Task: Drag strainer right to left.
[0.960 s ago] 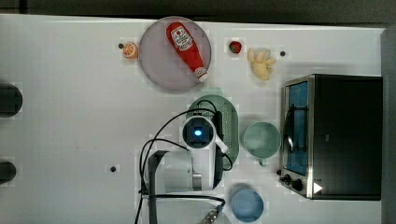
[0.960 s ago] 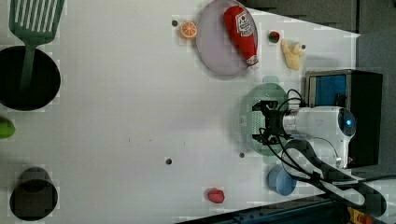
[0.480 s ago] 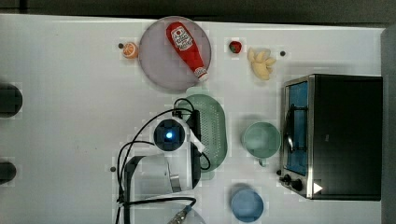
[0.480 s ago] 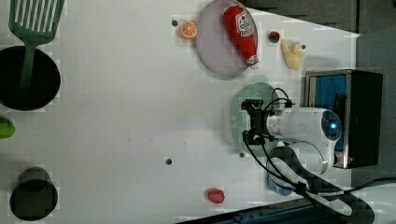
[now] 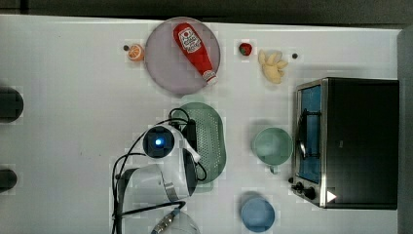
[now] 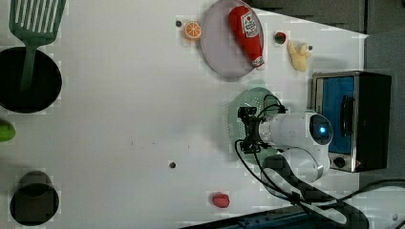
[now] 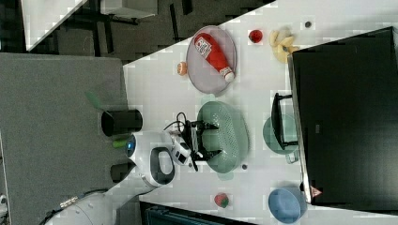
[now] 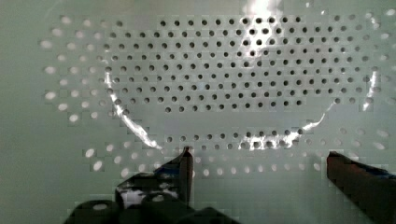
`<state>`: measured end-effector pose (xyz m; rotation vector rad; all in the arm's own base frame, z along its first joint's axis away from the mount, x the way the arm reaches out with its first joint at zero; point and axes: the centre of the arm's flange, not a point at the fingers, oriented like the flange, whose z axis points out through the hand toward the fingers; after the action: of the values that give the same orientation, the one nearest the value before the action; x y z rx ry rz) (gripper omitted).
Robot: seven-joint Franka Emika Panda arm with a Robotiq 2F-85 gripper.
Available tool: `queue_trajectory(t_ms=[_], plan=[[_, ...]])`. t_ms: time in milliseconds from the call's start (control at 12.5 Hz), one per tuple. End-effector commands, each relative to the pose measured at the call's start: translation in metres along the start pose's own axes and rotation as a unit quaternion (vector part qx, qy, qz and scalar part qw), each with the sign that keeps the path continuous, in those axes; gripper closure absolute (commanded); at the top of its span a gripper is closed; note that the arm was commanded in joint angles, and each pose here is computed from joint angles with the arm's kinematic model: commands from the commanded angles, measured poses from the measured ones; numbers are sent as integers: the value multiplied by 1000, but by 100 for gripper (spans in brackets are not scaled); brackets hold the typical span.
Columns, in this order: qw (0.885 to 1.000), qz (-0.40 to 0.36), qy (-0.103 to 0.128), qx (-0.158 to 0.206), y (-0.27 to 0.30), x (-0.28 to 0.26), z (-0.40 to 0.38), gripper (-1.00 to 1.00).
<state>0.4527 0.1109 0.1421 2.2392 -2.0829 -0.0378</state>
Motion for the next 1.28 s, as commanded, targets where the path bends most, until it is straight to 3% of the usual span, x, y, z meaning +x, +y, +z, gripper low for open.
queue_trajectory(t_ms=[80, 960, 1280], plan=[[999, 22, -10, 28, -18, -56, -11, -100], [1000, -12, 0, 11, -30, -142, -19, -100], [1000, 9, -21, 6, -36, -179, -21, -100]])
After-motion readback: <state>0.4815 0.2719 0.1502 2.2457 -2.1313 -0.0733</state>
